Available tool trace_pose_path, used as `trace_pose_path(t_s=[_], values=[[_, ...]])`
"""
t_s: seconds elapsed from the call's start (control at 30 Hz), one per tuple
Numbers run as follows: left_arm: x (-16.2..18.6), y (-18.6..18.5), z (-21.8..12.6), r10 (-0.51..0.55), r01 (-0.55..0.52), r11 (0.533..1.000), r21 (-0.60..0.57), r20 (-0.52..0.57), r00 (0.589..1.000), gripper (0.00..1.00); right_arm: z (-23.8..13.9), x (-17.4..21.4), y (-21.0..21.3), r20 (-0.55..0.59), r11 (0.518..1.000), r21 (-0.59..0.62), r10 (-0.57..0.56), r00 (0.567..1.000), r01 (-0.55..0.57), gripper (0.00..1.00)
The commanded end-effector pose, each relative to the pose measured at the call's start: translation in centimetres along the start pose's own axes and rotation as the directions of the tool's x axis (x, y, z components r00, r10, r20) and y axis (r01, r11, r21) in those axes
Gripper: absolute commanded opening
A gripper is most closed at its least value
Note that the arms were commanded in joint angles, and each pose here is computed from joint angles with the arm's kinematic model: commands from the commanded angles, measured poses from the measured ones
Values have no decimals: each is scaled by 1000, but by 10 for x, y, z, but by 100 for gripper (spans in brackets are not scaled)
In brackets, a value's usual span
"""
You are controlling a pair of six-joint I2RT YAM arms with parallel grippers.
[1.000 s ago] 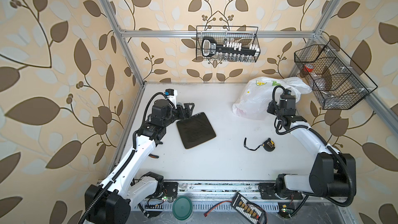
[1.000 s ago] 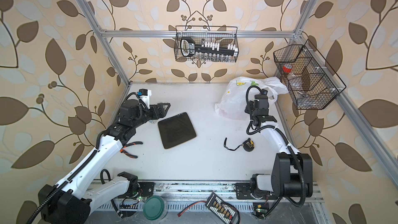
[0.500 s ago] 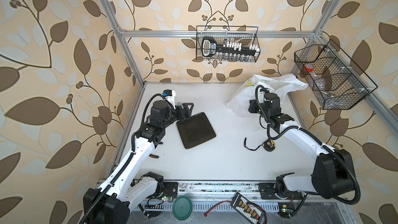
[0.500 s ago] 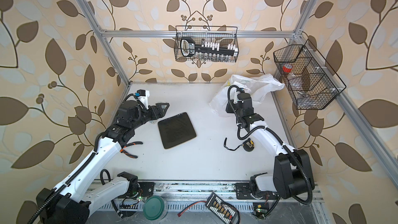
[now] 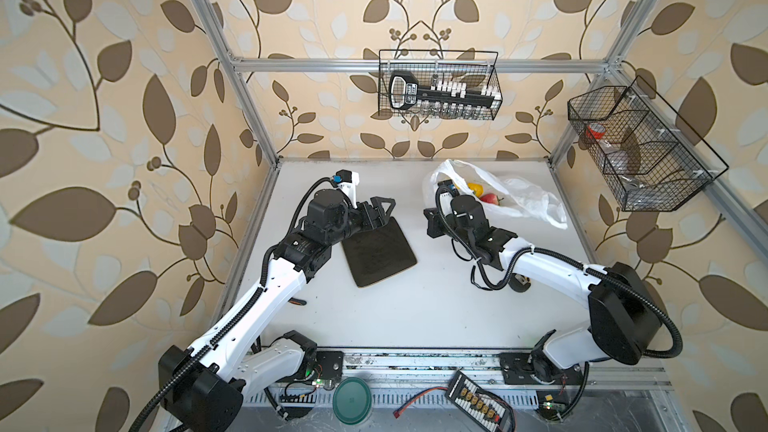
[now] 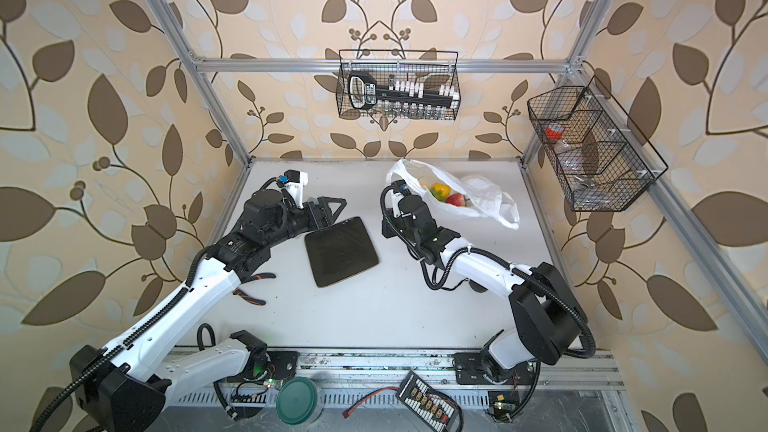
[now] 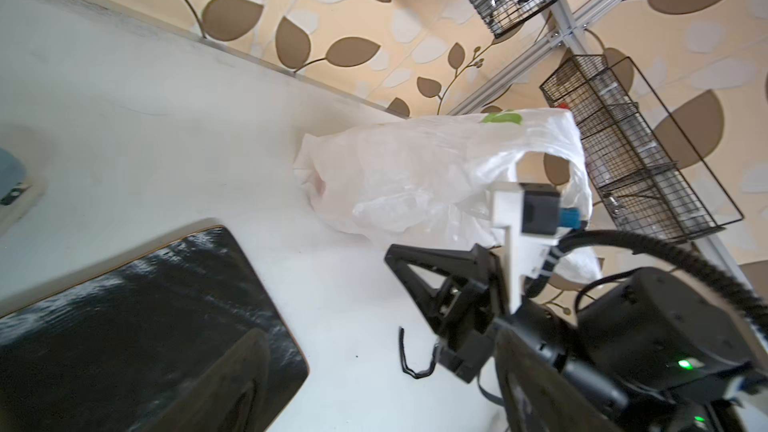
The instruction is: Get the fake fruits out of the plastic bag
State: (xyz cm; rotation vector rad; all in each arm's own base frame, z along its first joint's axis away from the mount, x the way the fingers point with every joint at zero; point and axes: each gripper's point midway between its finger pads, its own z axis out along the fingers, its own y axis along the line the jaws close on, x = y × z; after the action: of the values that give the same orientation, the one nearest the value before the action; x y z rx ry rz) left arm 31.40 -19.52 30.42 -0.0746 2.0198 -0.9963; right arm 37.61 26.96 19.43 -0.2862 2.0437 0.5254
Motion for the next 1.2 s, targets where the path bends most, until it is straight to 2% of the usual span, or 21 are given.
trace_pose_path(t_s=[0.0, 0.07, 0.1, 0.17, 0.23, 0.37, 0.5, 0.57, 0.67, 0.77, 0.93, 1.03, 1.17], values=[[-14, -28, -5, -13, 12, 998, 63, 19, 1000, 85, -12, -21, -1, 77, 1000, 27, -10, 997, 8, 4], [-14, -39, -3, -1, 1, 996, 90, 6, 1000, 85, -27, -17, -3, 69, 999, 28, -48, 996, 46, 36], [-14, -45, -2, 3, -3, 995, 101, 0, 1000, 85, -35, -15, -3, 60, 998, 24, -65, 996, 64, 46], [-13, -56, 0, 20, -18, 992, 121, -14, 1000, 85, -57, -5, -1, 33, 994, -12, -105, 994, 106, 58], [-11, -67, 4, 34, -30, 989, 142, -28, 999, 86, -82, 6, 5, 5, 988, -72, -134, 991, 134, 63], [-1, -90, 13, 65, -50, 981, 185, -78, 995, 86, -149, 15, 21, -48, 971, -205, -135, 990, 123, 66], [18, -107, 25, 90, -65, 978, 197, -123, 988, 86, -210, 4, 29, -64, 966, -257, -2, 998, -14, 65], [29, -117, 30, 99, -67, 977, 202, -150, 984, 86, -234, -14, 18, -29, 975, -194, 106, 994, -110, 64], [44, -129, 33, 108, -72, 978, 194, -182, 977, 86, -256, -32, -25, 61, 971, 49, 232, 971, -235, 62], [57, -126, 37, 94, -64, 988, 138, -220, 971, 87, -266, -42, -53, 131, 937, 201, 264, 956, -286, 62], [69, -128, 52, 84, -61, 994, 91, -274, 958, 88, -255, -42, -66, 153, 904, 283, 286, 946, -320, 62], [63, -131, 63, 72, -60, 997, 53, -253, 965, 83, -243, -33, -71, 131, 895, 323, 280, 951, -308, 62], [65, -115, 95, 65, -78, 996, -46, -240, 968, 71, -226, -32, -70, 126, 896, 330, 269, 955, -296, 62]])
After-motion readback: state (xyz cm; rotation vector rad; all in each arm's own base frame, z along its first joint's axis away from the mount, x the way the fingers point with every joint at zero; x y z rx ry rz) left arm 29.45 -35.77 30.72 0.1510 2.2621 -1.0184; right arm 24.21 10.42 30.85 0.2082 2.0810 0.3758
